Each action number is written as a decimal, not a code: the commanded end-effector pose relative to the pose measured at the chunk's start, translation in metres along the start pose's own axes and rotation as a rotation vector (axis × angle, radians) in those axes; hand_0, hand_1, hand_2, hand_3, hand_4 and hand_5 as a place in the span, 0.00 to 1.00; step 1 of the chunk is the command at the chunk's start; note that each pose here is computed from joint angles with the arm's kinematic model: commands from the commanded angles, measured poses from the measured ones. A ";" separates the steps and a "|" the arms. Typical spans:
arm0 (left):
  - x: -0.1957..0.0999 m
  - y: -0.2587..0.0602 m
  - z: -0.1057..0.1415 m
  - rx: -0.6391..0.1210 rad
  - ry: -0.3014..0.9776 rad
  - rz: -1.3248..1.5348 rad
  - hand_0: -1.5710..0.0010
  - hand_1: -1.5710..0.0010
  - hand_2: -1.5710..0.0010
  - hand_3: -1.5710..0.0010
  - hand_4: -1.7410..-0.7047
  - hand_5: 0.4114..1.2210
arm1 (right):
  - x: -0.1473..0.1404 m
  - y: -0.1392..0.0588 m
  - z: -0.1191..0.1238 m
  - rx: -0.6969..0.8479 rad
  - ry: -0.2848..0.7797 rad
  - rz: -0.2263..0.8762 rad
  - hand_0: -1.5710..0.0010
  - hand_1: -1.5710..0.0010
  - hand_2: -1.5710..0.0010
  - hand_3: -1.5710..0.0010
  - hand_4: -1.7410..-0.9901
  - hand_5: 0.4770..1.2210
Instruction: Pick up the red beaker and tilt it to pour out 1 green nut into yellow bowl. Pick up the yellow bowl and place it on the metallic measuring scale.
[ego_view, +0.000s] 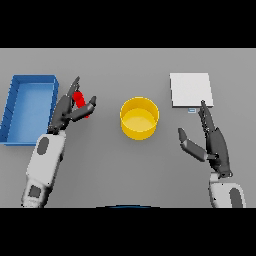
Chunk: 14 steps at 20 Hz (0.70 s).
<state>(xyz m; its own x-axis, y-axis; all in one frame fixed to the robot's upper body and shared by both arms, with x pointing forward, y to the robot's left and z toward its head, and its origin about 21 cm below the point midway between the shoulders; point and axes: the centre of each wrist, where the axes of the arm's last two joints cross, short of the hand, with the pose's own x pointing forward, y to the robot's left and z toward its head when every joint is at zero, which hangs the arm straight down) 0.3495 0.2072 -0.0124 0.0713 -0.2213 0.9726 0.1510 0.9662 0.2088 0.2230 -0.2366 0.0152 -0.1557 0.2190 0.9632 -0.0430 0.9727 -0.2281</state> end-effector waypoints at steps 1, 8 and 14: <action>-0.003 -0.001 -0.002 -0.001 0.011 0.003 1.00 1.00 1.00 1.00 0.40 0.37 | 0.001 0.002 -0.002 -0.003 0.009 0.002 1.00 1.00 1.00 1.00 0.57 0.28; -0.003 -0.012 -0.016 0.025 -0.017 0.063 0.71 0.69 0.68 0.69 0.29 0.58 | -0.001 -0.001 -0.002 -0.009 0.012 0.024 1.00 1.00 1.00 1.00 0.61 0.28; -0.004 -0.020 -0.020 0.066 -0.031 0.012 0.19 0.18 0.18 0.18 0.28 0.89 | -0.002 0.002 -0.003 -0.007 0.004 0.008 1.00 1.00 1.00 1.00 0.60 0.28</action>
<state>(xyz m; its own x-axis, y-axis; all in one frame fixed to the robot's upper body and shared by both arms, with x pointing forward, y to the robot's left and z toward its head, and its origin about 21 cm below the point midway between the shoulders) 0.3661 0.1858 -0.0221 0.0428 -0.2075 0.9773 0.0859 0.9753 0.2034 0.2263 -0.2348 0.0135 -0.1524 0.2263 0.9621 -0.0351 0.9716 -0.2341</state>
